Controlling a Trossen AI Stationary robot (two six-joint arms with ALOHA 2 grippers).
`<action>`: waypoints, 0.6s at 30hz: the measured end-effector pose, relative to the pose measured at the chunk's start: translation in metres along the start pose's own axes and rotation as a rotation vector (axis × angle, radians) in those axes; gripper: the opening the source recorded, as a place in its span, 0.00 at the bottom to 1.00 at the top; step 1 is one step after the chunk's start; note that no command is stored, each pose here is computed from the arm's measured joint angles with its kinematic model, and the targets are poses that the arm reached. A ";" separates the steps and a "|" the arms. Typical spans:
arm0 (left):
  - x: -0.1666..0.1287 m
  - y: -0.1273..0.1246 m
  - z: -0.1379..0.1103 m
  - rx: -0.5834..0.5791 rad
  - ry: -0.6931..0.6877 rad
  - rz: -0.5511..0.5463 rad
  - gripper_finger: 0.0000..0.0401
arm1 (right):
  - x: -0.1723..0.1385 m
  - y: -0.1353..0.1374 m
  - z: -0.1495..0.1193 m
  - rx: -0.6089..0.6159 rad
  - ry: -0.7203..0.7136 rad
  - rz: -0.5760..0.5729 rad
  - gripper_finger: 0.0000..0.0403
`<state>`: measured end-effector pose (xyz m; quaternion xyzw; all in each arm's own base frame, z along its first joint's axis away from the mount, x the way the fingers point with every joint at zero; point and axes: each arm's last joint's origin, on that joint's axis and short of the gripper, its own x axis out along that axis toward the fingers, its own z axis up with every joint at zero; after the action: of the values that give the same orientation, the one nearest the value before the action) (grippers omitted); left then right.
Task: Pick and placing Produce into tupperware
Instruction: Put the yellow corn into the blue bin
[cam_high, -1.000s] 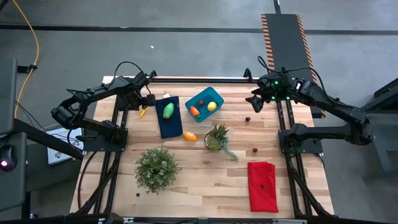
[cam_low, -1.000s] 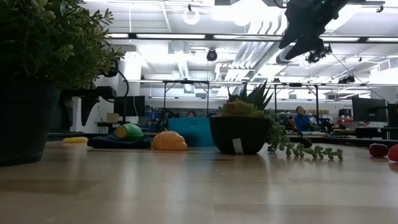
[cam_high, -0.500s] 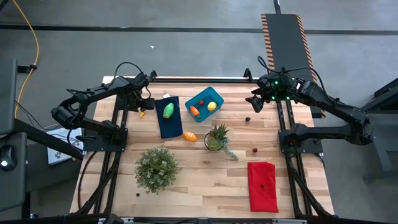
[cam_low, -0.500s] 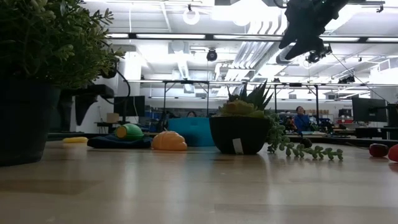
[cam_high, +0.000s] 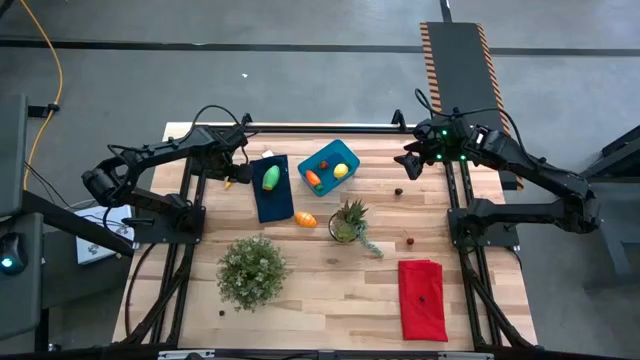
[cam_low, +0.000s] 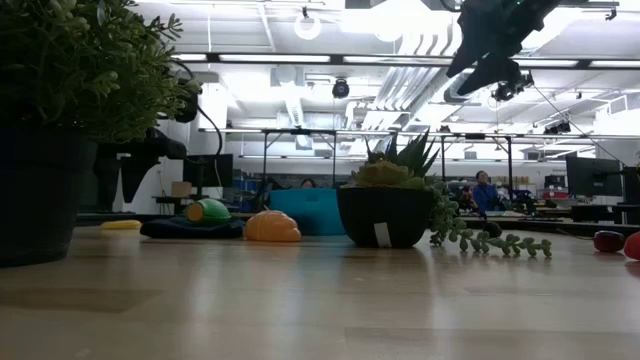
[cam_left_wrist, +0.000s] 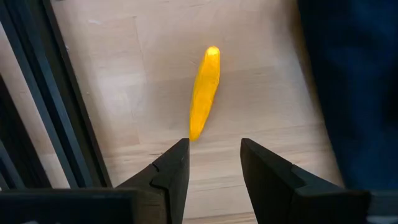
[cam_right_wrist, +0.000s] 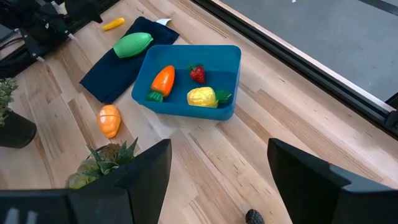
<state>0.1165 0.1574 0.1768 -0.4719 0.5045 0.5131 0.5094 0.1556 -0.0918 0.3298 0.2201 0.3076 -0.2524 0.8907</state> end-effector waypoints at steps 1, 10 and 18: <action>0.000 -0.001 -0.001 -0.007 -0.001 0.001 0.33 | 0.000 0.000 0.000 0.000 -0.001 0.000 0.64; 0.018 0.004 -0.009 -0.070 0.027 -0.009 0.33 | 0.000 0.000 0.001 0.002 -0.012 0.004 0.64; 0.032 0.011 -0.023 -0.085 0.049 0.059 0.33 | 0.000 0.000 0.001 0.010 -0.011 0.005 0.64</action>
<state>0.1035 0.1363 0.1446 -0.4904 0.5084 0.5370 0.4611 0.1562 -0.0921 0.3307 0.2236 0.3007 -0.2529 0.8920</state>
